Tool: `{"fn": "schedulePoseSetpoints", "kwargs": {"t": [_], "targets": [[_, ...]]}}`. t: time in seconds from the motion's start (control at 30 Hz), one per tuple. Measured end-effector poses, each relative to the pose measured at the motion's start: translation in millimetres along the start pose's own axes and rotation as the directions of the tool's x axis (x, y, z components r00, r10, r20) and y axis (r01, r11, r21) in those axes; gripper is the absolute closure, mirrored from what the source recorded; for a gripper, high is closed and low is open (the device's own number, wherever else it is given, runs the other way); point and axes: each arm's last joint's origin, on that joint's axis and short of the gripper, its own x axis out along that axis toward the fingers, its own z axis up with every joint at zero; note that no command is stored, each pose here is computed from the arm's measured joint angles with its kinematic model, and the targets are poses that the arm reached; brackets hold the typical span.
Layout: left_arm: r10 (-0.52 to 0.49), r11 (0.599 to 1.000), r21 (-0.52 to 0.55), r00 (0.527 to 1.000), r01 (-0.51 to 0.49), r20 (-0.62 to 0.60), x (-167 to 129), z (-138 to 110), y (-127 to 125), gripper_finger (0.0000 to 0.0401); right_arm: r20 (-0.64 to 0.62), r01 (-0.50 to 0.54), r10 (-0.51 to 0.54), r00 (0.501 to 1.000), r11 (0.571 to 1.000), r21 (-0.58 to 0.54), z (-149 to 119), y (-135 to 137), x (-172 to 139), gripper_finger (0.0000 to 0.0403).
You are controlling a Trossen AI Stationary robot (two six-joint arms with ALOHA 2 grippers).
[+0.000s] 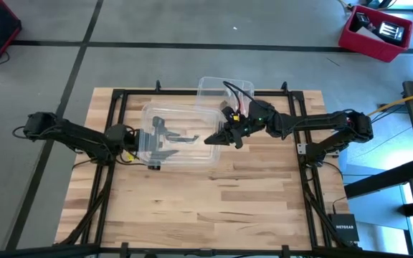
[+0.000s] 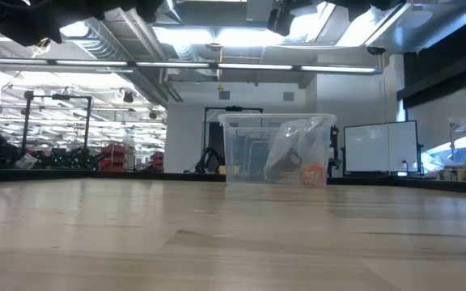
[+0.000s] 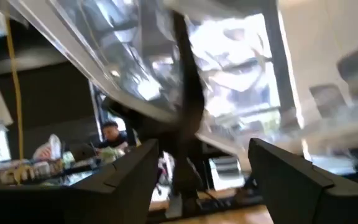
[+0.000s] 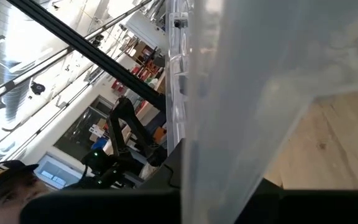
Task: Roll bandage
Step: Close the container
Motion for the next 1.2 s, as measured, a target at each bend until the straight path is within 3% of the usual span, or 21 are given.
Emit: {"fn": "schedulePoseSetpoints", "kwargs": {"t": [0.27,0.63,0.87,1.2], "targets": [[0.05,0.999,0.01,0.997,-0.05,0.055,0,6,3,0.0163,-0.016,-0.01,0.01,1.0,1.0,-0.01,-1,0,0,0.0377],[0.004,0.999,0.042,0.995,-0.008,0.096,3,12,2,0.0164,-0.038,0.035,-0.036,0.999,0.999,-0.006,-5,-10,5,0.0377],[-0.007,0.998,0.067,0.997,0.002,0.076,5,13,1,0.0166,-0.038,0.002,-0.003,0.999,1.0,-0.021,-4,-8,5,0.0377],[-0.006,0.99,0.144,0.998,-0.003,0.067,6,12,1,0.0249,-0.024,-0.012,0.01,1.0,0.998,-0.059,-3,-7,6,0.0377]]}}
